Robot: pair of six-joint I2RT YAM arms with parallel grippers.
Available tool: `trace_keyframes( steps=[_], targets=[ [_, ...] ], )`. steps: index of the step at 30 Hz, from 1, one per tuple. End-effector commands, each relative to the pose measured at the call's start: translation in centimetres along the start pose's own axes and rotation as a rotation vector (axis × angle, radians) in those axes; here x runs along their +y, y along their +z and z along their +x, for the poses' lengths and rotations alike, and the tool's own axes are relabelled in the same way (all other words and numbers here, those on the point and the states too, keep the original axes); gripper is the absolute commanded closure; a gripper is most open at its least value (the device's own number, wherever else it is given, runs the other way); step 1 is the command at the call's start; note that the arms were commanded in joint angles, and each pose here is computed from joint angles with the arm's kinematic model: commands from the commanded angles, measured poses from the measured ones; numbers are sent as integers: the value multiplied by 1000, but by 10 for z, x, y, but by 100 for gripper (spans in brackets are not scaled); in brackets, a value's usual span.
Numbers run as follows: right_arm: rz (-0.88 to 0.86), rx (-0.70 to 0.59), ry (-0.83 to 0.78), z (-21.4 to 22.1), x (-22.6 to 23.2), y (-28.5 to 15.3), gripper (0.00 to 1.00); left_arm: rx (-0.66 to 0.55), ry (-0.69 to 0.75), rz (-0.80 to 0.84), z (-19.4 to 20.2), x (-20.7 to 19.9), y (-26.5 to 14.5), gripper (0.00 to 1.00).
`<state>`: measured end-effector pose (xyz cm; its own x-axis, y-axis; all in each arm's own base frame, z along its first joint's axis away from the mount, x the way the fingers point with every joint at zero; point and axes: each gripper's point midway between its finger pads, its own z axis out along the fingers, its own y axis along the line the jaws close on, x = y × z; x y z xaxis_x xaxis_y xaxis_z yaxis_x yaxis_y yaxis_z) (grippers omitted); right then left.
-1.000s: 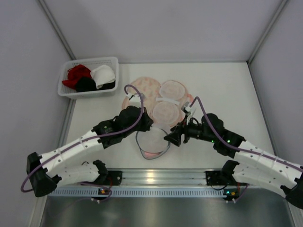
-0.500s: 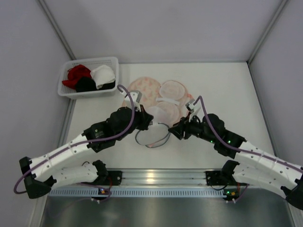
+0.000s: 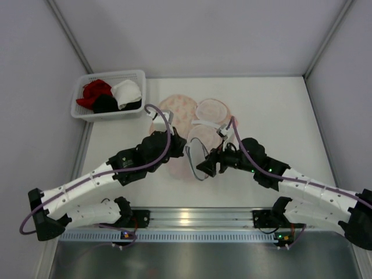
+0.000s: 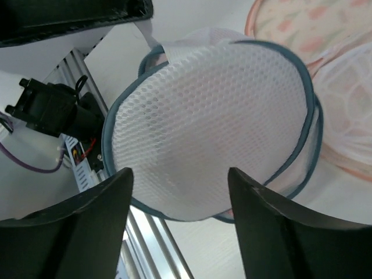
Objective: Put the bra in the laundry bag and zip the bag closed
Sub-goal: Zip the zipper on the laundry bag.
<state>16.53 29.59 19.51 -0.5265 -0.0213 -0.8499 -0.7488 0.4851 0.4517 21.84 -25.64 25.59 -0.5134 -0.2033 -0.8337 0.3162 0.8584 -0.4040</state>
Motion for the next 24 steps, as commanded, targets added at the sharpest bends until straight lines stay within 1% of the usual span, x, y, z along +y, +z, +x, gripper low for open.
trace_keyframes(
  steps=[1,3,5,7,9,14,17,19,21,22,24],
  targets=[
    [-46,-40,16,-11,10,10,27,-175,-118,-4,-52,-6,-16,100],
    [-28,-31,49,-6,7,13,23,-189,-134,-25,-54,-2,-16,100],
    [5,-36,84,1,-2,15,21,-195,-130,-17,-56,-3,-18,100],
    [62,-59,161,7,-13,14,21,-205,-122,16,-61,-7,-23,100],
    [63,-111,204,-1,-13,14,21,-217,-114,63,-64,-12,-28,100],
    [116,-172,244,-8,-25,15,21,-256,-121,155,-66,-18,-41,100],
    [98,-199,244,-9,-25,18,22,-283,-143,168,-68,-14,-47,100],
    [33,-255,231,-18,-17,19,23,-292,-147,167,-70,-11,-52,100],
    [-36,-268,201,-19,-7,19,25,-300,-146,175,-73,-12,-56,100],
    [-77,-308,182,-29,0,17,25,-297,-140,172,-73,-11,-56,100],
    [-87,-300,171,-28,1,21,27,-295,-140,186,-73,-13,-59,100]
  ],
)
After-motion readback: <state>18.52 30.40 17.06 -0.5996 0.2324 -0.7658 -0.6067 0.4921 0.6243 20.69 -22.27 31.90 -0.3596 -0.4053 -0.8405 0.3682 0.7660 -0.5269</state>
